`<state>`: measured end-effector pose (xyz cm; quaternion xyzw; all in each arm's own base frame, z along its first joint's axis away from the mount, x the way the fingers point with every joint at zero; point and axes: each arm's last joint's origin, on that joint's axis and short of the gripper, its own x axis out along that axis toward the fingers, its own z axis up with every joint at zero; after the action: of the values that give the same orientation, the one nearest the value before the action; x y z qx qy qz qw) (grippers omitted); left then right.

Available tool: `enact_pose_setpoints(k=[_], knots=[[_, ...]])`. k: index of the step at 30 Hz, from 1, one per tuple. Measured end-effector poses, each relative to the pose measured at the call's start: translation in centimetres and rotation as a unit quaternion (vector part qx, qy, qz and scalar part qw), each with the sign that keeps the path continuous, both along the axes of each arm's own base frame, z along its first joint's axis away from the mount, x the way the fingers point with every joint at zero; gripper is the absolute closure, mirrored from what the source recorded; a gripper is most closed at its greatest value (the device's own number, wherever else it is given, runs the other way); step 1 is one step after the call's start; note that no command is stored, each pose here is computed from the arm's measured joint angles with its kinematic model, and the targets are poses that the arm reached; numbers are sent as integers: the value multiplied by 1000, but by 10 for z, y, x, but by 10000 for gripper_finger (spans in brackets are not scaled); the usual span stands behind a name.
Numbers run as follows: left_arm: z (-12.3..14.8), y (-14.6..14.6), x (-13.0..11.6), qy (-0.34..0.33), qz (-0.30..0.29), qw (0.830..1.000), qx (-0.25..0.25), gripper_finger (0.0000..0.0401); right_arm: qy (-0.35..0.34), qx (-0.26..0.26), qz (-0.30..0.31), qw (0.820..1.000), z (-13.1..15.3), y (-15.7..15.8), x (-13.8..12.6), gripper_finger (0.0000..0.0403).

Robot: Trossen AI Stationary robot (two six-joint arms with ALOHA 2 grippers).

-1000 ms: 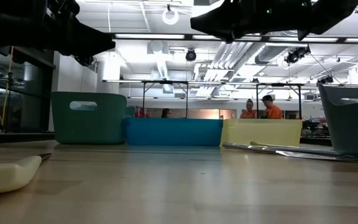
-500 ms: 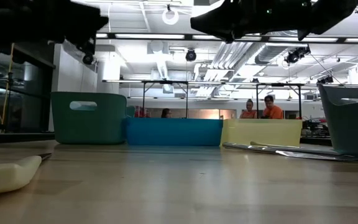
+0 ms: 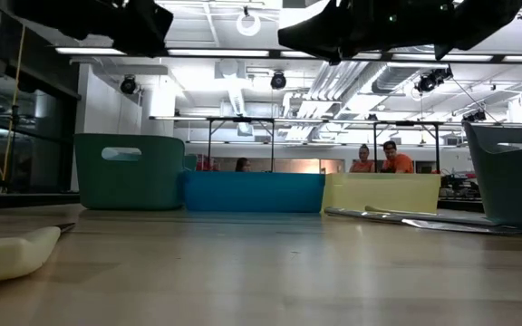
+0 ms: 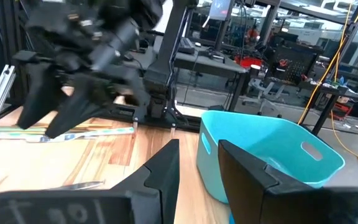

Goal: Sort silverware by color (type)
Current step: Put the yellow knife into the blue bin

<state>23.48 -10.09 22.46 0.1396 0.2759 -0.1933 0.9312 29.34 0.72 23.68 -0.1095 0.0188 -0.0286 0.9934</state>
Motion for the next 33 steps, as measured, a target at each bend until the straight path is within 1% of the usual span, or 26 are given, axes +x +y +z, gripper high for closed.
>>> enact_pose_setpoints(k=[4, 9, 12, 22, 27, 33], knots=[[-4, -20, 10, 56, -33, 997, 37, 198, 2, 0, 0, 1000, 0, 0, 0, 297], [-22, -40, 19, 77, -91, 988, 94, 201, 5, 0, -3, 1000, -1, 0, 0, 297], [-37, -45, 24, 92, -96, 984, 121, 201, 8, 0, -3, 1000, -1, 0, 0, 297], [-77, -58, 33, 137, -118, 974, 137, 201, 14, -1, -3, 1000, -3, 0, 0, 297], [-89, -62, 36, 153, -141, 972, 114, 201, 17, -1, -4, 1000, -3, 0, 0, 297], [-102, -63, 38, 171, -143, 968, 118, 201, 21, -1, -4, 1000, -4, 0, 0, 297]])
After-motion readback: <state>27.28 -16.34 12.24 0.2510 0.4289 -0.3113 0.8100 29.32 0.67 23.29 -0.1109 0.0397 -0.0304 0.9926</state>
